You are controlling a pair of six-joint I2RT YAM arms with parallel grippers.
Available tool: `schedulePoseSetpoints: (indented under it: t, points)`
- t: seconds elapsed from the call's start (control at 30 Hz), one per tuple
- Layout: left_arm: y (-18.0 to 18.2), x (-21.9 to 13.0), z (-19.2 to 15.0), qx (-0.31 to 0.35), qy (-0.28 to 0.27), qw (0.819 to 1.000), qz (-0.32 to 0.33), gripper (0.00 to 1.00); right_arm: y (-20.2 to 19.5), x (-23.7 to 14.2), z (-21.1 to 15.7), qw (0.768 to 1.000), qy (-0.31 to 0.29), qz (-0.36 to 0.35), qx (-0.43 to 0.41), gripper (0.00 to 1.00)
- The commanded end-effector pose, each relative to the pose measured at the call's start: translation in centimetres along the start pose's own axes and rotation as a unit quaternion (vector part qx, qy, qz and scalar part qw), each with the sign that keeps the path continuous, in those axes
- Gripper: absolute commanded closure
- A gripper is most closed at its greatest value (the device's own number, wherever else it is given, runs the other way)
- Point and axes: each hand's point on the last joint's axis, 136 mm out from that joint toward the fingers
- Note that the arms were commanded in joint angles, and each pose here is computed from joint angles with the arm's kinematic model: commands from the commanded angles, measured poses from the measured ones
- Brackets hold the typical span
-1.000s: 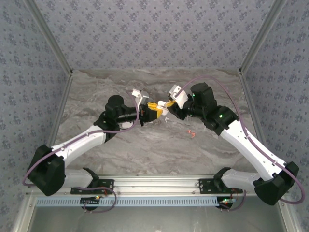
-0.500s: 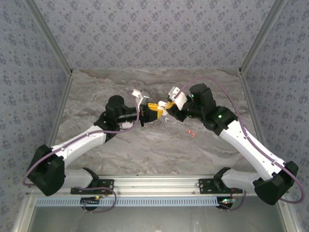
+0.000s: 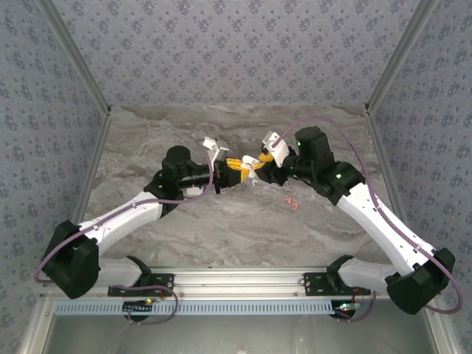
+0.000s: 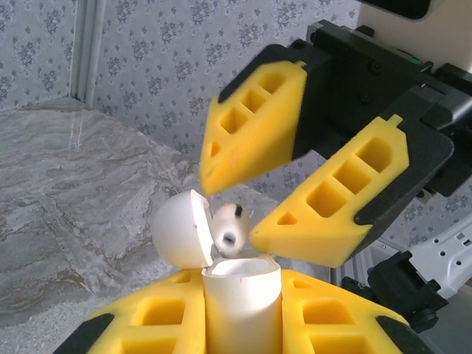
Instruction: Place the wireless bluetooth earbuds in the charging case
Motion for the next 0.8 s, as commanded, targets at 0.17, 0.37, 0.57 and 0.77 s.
schedulePoseSetpoints:
  t: [0.17, 0.37, 0.57, 0.77]
  points:
    - [-1.8, -0.1, 3.1, 0.042, -0.037, 0.998, -0.020, 1.00, -0.5, -4.1, 5.0, 0.991, -0.107, 0.045, 0.072, 0.38]
    - [-0.9, -1.0, 3.4, 0.051, -0.058, 0.997, 0.022, 1.00, -4.3, -3.9, 2.7, 0.986, -0.073, -0.025, 0.149, 0.32]
    - [-0.4, -2.9, 3.9, 0.075, -0.078, 0.991, 0.080, 1.00, -7.9, -0.4, -4.6, 0.958, 0.045, -0.087, 0.270, 0.34]
    - [-0.7, -4.4, 3.9, 0.091, -0.078, 0.987, 0.106, 1.00, -8.7, 4.8, -11.4, 0.929, 0.166, -0.107, 0.312, 0.36]
Point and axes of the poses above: each hand's point on the last joint's axis, 136 mm out from that joint toward the fingers, its own x axis out along the fingers, its own y axis along the line the jaws close on, z = x × y, and after that the axes turned 5 degrees about -x, right-handed
